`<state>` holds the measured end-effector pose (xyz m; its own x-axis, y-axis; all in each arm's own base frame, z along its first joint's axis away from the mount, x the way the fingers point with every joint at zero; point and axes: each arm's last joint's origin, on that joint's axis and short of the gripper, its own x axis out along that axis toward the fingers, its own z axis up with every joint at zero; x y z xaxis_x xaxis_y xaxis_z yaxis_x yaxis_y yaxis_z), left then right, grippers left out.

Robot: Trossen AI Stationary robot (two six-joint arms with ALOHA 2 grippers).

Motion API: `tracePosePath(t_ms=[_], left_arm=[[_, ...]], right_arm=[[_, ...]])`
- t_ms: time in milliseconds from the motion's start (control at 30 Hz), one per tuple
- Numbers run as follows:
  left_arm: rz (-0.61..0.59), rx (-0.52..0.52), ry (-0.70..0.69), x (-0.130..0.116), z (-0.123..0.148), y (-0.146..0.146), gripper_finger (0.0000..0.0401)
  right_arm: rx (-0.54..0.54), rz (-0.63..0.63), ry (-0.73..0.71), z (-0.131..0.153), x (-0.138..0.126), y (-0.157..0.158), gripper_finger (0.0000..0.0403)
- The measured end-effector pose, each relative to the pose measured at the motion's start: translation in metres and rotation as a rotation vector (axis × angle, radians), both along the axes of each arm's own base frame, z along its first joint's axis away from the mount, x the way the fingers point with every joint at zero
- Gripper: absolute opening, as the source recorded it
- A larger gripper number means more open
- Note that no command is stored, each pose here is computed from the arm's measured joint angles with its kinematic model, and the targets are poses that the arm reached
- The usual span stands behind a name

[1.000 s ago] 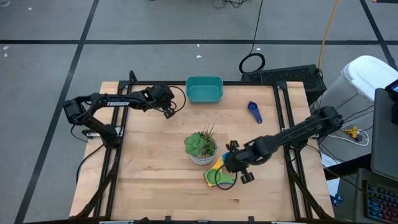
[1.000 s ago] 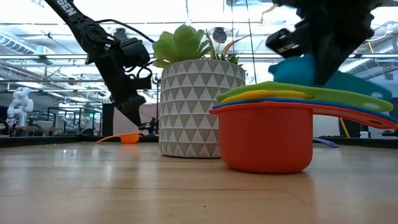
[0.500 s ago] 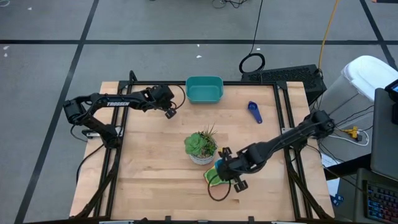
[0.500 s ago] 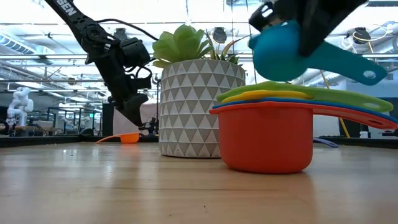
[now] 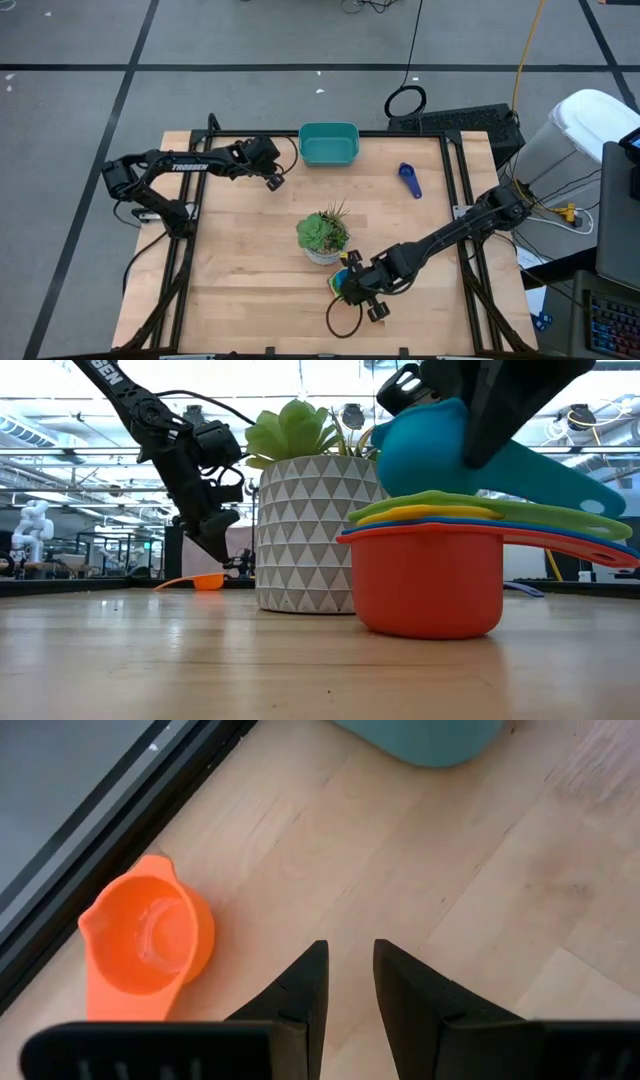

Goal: Nest measuring cups in basket
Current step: Stack the light blue measuring cup on top of the green measuring cup

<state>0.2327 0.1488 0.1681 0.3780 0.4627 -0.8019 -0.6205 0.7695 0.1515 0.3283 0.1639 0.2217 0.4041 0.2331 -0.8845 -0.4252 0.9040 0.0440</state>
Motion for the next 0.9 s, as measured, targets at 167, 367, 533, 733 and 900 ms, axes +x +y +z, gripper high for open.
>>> tracePosePath(t_ms=[167,367,533,733,900], left_arm=[[-0.001,-0.010,0.002,0.000,0.000,0.000,0.0088],[-0.001,-0.011,0.001,0.000,0.000,0.000,0.0088],[-0.003,-0.010,0.003,0.000,-0.001,-0.001,0.0088],[-0.005,-0.009,0.004,0.000,-0.001,-0.001,0.0088],[-0.005,-0.009,0.004,0.000,-0.001,-0.001,0.0088]], right_arm=[[0.016,-0.001,-0.027,0.002,0.002,0.001,0.0004],[0.050,-0.003,-0.020,0.001,0.002,0.002,0.0022],[0.053,-0.001,-0.012,-0.003,0.001,0.002,0.0041],[0.075,-0.003,-0.013,-0.008,0.000,0.002,0.0091],[0.076,-0.020,-0.010,-0.009,0.000,0.001,0.0138]])
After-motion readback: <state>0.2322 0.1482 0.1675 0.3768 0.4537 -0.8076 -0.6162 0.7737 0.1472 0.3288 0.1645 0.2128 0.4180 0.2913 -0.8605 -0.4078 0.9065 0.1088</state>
